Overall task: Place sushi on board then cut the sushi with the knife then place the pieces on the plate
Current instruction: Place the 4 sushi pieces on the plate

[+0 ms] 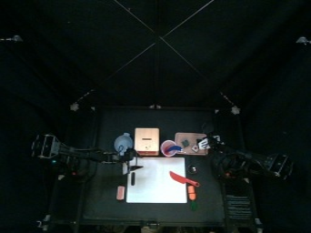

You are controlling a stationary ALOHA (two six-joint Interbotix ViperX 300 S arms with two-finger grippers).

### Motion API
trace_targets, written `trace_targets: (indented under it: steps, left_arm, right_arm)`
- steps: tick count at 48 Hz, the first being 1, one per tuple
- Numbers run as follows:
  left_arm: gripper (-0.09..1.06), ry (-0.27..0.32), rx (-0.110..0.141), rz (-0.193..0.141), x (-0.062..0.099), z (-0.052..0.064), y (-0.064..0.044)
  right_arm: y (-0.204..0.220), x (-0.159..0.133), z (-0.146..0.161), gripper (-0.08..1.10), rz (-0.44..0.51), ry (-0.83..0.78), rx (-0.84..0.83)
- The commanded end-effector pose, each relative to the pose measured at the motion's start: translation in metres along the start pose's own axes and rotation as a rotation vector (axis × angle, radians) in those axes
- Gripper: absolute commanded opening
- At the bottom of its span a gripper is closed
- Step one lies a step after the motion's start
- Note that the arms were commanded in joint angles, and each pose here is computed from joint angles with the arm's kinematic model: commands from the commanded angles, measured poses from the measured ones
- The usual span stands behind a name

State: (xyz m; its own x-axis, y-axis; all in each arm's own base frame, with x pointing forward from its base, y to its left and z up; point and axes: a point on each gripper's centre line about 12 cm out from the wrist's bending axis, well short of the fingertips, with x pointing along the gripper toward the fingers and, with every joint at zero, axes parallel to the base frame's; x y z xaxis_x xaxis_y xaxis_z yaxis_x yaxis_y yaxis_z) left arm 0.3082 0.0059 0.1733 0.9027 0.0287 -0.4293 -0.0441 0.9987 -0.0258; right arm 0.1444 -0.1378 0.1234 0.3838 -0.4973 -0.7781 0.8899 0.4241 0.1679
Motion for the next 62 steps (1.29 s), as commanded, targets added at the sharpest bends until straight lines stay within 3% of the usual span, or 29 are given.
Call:
trace_targets:
  steps: [1, 11, 16, 22, 44, 52, 62]
  left_arm:
    - [0.92, -0.041, -0.007, 0.000, -0.009, 0.009, 0.000]
    - [0.92, -0.058, -0.047, 0.010, -0.029, 0.002, 0.002]
    - [0.92, -0.071, -0.053, -0.003, -0.038, 0.000, -0.002]
    - [0.92, -0.078, -0.038, -0.023, -0.044, -0.003, -0.007]
    - [0.92, -0.037, -0.027, -0.021, -0.045, -0.011, -0.006]
    - [0.92, -0.001, 0.008, -0.029, -0.045, -0.015, -0.007]
    - [0.92, -0.011, 0.082, -0.049, -0.045, -0.012, -0.009]
  right_arm:
    - [0.014, -0.004, 0.015, 0.87, 0.043, -0.040, -0.010]
    - [0.040, -0.023, 0.033, 0.87, 0.157, -0.125, -0.032]
    - [0.050, -0.036, 0.034, 0.87, 0.217, -0.165, -0.063]
    - [0.055, -0.044, 0.030, 0.87, 0.263, -0.185, -0.097]
    - [0.070, -0.052, 0.027, 0.87, 0.343, -0.195, -0.130]
    - [0.072, -0.055, 0.032, 0.87, 0.352, -0.217, -0.141]
    - [0.073, -0.058, 0.040, 0.87, 0.349, -0.242, -0.140]
